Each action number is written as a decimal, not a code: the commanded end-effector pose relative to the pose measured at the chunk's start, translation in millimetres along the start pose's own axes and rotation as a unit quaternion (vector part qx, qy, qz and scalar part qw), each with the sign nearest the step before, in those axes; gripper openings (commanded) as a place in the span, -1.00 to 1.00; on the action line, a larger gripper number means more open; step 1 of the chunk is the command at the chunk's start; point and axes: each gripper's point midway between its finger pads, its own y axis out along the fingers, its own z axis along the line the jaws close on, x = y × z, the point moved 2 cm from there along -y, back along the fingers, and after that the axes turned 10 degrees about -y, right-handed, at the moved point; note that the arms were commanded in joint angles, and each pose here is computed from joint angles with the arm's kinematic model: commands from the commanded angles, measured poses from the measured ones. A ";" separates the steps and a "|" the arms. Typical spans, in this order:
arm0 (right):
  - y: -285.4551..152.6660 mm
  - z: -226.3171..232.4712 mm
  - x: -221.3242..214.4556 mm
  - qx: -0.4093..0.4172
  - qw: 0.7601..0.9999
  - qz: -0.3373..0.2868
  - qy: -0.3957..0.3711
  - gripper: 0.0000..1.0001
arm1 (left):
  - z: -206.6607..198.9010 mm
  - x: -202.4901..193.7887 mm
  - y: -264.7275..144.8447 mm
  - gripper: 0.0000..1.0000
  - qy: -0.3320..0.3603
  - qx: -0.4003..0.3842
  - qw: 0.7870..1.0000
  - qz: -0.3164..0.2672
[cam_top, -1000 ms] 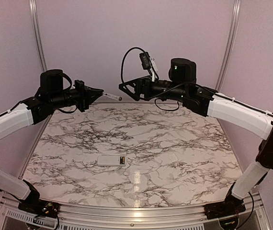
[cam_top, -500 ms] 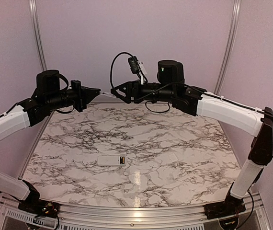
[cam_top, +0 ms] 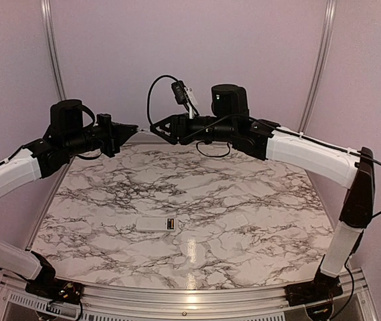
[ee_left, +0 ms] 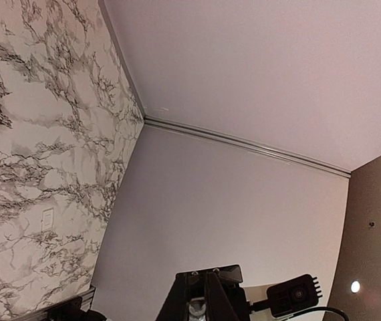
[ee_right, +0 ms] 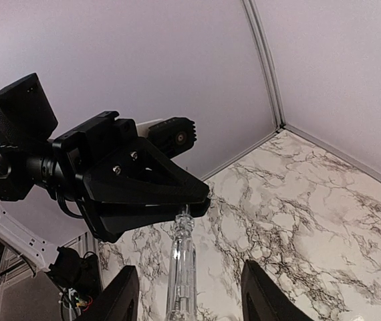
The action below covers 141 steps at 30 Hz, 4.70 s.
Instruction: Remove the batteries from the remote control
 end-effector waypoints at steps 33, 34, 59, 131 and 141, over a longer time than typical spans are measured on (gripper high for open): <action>29.8 3.9 -5.8 0.032 0.999 0.030 -0.003 -0.52 | -6.3 2.4 9.9 -1.00 0.001 0.000 1.000 -0.003; 30.0 3.2 -6.1 0.031 0.999 0.031 -0.003 -0.53 | -6.7 2.3 10.3 -1.00 0.001 0.000 1.000 -0.003; 32.2 8.0 2.1 0.048 0.999 0.020 -0.008 -0.62 | -1.7 3.5 12.7 -1.00 0.000 0.007 1.000 -0.001; 11.5 -11.3 -15.9 -0.042 0.997 0.059 0.029 -1.00 | -13.3 26.0 -55.4 0.98 0.293 0.044 0.949 -0.106; -13.5 -6.0 -38.6 -0.054 0.991 0.116 0.037 -1.00 | 40.5 28.4 -63.5 0.90 0.535 0.122 0.835 -0.037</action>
